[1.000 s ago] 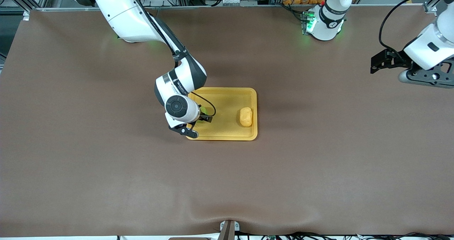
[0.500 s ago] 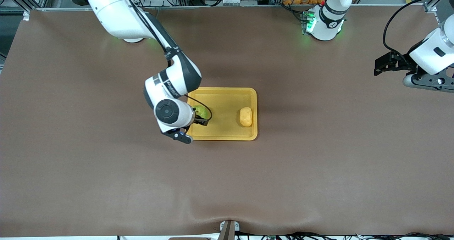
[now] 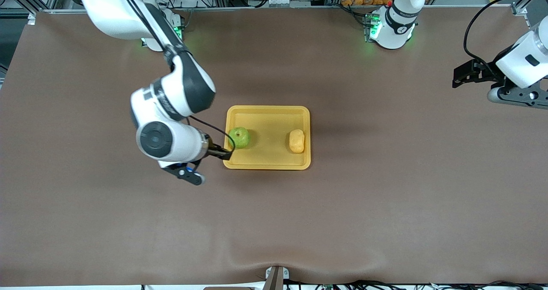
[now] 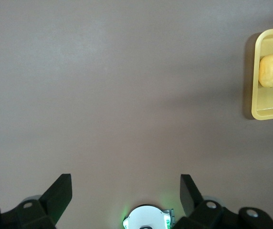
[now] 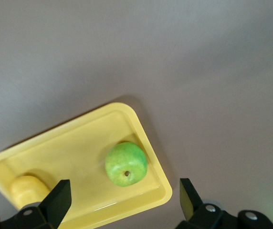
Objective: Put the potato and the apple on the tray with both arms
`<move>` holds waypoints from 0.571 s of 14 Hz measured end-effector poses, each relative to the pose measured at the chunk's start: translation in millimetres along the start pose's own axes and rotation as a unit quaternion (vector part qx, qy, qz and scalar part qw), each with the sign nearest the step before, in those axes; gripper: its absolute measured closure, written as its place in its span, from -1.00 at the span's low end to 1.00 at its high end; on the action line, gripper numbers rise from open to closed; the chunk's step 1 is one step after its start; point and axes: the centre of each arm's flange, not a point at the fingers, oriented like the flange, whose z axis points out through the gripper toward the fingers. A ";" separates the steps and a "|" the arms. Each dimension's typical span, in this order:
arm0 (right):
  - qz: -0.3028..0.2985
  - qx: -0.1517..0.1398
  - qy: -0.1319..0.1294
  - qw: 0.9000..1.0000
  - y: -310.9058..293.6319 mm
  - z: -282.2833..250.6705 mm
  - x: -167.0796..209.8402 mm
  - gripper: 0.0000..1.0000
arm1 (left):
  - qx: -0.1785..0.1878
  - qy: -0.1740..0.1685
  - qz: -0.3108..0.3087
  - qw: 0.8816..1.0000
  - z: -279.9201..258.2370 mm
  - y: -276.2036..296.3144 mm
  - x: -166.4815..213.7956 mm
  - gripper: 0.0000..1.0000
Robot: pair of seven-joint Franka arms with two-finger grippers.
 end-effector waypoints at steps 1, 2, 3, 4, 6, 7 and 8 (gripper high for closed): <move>0.005 0.010 0.008 1.000 6.9 -16.8 4.6 -1.00 | 0.000 0.001 -0.004 1.000 0.0 -4.3 -0.2 -1.00; 0.010 0.018 0.016 1.000 14.7 -32.7 8.5 -1.00 | -0.001 0.003 -0.009 1.000 -0.3 -9.4 -0.2 -1.00; 0.014 0.023 0.025 0.999 22.7 -47.5 11.5 -1.00 | -0.001 0.007 -0.012 1.000 -1.1 -13.2 0.3 -1.00; 0.018 0.023 0.033 0.999 30.9 -60.6 13.8 -1.00 | 0.000 0.012 -0.014 1.000 -2.6 -15.2 0.9 -1.00; 0.026 0.019 0.042 0.999 48.3 -85.2 16.5 -1.00 | 0.000 0.020 -0.020 1.000 -6.4 -14.7 1.6 -1.00; 0.030 0.022 0.050 0.998 56.4 -99.3 17.0 -1.00 | 0.000 0.021 -0.026 0.999 -7.5 -11.8 1.8 -1.00; 0.035 0.028 0.058 0.997 65.6 -114.5 17.4 -1.00 | 0.001 0.023 -0.028 0.999 -8.2 -7.4 2.4 -1.00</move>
